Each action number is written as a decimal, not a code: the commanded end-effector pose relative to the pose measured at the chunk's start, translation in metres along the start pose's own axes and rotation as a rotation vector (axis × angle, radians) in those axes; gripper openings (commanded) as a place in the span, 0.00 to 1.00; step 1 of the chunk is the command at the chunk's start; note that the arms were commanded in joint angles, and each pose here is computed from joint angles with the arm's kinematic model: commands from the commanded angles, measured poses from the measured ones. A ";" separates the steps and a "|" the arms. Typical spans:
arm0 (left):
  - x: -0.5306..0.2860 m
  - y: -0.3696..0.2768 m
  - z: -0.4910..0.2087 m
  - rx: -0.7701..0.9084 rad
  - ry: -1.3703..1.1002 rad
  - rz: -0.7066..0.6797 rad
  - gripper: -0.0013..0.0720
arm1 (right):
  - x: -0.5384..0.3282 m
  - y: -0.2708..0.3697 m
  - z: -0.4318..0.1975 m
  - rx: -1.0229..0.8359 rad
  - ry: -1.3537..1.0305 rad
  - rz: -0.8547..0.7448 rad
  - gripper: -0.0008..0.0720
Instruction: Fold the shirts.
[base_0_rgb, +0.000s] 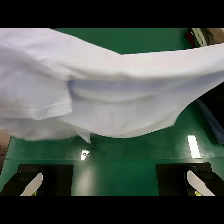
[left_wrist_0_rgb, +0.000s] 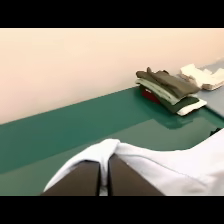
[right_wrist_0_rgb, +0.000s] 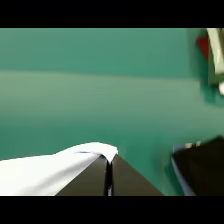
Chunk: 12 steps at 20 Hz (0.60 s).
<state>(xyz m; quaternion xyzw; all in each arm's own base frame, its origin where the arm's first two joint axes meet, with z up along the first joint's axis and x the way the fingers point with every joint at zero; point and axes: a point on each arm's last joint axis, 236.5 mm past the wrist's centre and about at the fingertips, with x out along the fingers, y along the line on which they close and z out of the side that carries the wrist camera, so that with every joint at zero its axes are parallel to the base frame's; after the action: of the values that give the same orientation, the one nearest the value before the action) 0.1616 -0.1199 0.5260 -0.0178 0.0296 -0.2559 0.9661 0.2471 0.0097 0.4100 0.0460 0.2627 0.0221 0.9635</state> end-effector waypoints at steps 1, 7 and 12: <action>0.036 0.060 -0.052 -0.069 0.178 0.145 0.06 | 0.060 -0.018 -0.043 0.073 0.275 -0.033 0.03; 0.144 0.154 -0.250 -0.274 0.735 0.181 0.06 | 0.190 -0.043 -0.110 0.154 0.671 -0.044 0.03; 0.221 0.207 -0.337 -0.342 0.856 0.180 0.06 | 0.285 -0.045 -0.119 0.128 0.674 -0.016 0.03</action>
<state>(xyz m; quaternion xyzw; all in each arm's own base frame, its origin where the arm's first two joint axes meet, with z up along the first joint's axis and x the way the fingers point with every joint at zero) 0.3920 -0.0620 0.2275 -0.0623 0.4324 -0.1547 0.8861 0.3924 -0.0104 0.1937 0.1007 0.5660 0.0023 0.8182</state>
